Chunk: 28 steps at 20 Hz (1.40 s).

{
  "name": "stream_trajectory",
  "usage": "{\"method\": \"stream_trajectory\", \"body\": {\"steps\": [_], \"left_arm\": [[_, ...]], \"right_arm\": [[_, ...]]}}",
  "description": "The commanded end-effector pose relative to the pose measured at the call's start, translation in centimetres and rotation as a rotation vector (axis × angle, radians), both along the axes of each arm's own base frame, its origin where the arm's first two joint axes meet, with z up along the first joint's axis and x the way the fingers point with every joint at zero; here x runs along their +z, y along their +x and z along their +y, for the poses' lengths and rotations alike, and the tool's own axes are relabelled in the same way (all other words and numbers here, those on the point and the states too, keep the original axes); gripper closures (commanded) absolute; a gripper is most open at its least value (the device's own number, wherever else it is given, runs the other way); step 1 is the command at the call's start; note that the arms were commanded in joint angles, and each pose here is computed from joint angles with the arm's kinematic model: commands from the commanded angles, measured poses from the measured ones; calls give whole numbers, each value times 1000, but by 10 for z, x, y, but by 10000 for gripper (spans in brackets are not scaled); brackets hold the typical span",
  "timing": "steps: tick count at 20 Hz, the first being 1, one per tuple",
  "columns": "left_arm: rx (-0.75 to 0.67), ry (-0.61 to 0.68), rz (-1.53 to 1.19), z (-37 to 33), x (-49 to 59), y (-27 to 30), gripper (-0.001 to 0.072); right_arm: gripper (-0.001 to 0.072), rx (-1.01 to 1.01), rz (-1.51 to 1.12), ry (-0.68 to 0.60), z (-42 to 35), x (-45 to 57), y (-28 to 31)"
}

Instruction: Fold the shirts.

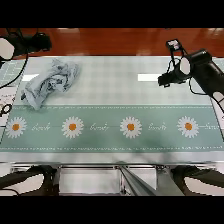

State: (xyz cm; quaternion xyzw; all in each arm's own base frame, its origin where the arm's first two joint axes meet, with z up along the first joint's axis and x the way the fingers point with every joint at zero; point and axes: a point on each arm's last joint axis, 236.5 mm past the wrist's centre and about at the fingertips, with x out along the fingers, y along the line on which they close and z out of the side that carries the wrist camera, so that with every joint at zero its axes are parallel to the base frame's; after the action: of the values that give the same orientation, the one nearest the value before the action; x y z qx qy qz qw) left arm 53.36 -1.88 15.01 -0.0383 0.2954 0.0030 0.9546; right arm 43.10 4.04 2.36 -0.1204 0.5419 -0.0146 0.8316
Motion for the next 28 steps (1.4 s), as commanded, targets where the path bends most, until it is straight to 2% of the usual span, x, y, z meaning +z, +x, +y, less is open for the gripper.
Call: {"method": "stream_trajectory", "body": {"steps": [1, 5, 10, 14, 15, 16, 17, 20, 24, 28], "left_arm": [[70, 7, 277, 40, -83, -2, 202], [78, 32, 582, 70, -168, -13, 202], [37, -40, 707, 49, -221, -10, 202], [-11, -22, 792, 31, -247, -22, 203], [-15, -21, 804, 29, -248, -25, 256], [-19, -21, 821, 28, -245, -29, 585], [-19, -21, 825, 28, -238, -30, 690], [-21, -16, 730, 29, -180, -11, 690], [-49, -64, 334, 9, -22, 27, 691], [-103, -154, 74, -17, 103, -2, 691]], "right_arm": [[291, -39, 43, -7, -10, -21, -31], [292, -71, 96, 12, -11, -39, -55], [293, -80, 86, 73, 2, -40, -53], [300, -90, 84, 77, 2, -40, -53], [300, -91, 87, 76, 2, -41, -53], [299, -93, 92, 78, 2, -41, -54], [300, -94, 93, 78, 2, -40, -55], [300, -94, 45, 93, 2, -21, -55], [300, -102, -81, 133, 0, 30, -61], [300, -101, -206, 249, 12, 84, -78]]}}
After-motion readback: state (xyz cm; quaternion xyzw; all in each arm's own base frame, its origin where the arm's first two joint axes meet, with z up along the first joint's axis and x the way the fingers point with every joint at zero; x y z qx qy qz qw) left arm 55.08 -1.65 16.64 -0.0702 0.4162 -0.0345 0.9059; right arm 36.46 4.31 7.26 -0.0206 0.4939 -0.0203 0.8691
